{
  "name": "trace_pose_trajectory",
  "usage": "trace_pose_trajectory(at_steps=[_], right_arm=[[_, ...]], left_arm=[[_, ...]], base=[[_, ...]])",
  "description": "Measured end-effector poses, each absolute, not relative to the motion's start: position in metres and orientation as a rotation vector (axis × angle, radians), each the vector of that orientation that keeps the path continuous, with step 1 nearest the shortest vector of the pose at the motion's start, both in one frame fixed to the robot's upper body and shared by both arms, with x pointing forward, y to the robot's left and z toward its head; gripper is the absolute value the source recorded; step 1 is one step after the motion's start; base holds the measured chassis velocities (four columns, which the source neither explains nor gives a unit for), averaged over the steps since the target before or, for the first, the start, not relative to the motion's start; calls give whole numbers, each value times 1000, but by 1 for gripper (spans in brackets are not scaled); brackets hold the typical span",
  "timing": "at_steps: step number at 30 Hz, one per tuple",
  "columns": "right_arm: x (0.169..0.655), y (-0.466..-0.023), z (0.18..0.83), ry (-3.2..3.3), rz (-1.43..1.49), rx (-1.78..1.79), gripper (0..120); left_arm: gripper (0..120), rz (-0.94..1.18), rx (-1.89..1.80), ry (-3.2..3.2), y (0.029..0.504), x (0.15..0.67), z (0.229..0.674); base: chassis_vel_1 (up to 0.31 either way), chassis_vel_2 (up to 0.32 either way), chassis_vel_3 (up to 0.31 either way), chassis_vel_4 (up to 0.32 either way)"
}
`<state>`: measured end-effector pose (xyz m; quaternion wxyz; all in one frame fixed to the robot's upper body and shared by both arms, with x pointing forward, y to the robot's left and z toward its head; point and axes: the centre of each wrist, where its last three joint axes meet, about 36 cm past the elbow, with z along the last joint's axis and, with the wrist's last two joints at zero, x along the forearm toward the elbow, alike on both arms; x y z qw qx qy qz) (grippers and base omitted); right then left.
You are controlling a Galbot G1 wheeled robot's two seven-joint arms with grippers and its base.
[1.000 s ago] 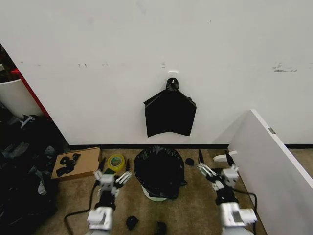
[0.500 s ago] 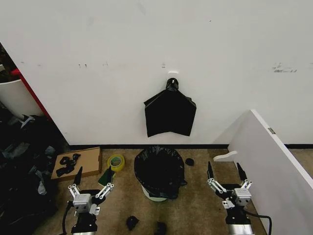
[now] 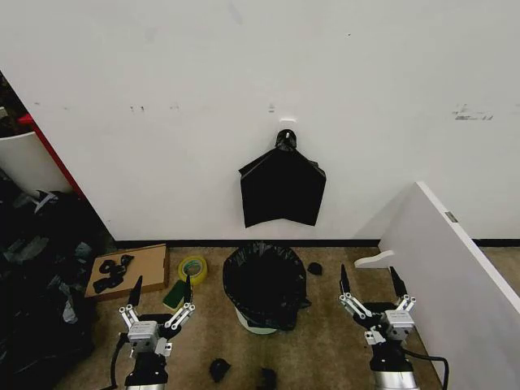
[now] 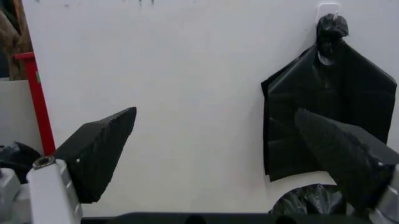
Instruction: Place the garbage bag over the trash bin.
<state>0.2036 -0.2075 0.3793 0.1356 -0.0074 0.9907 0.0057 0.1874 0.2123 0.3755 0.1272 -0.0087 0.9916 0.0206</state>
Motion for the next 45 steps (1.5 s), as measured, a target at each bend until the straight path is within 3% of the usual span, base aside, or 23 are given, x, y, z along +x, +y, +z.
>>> trace_pose_trajectory(at_steps=[45], right_arm=[[204,-207,379,2871,19,-21,100]], left_arm=[[100,110,61,2940,204,187,381]], base=[[0,0,0,0]])
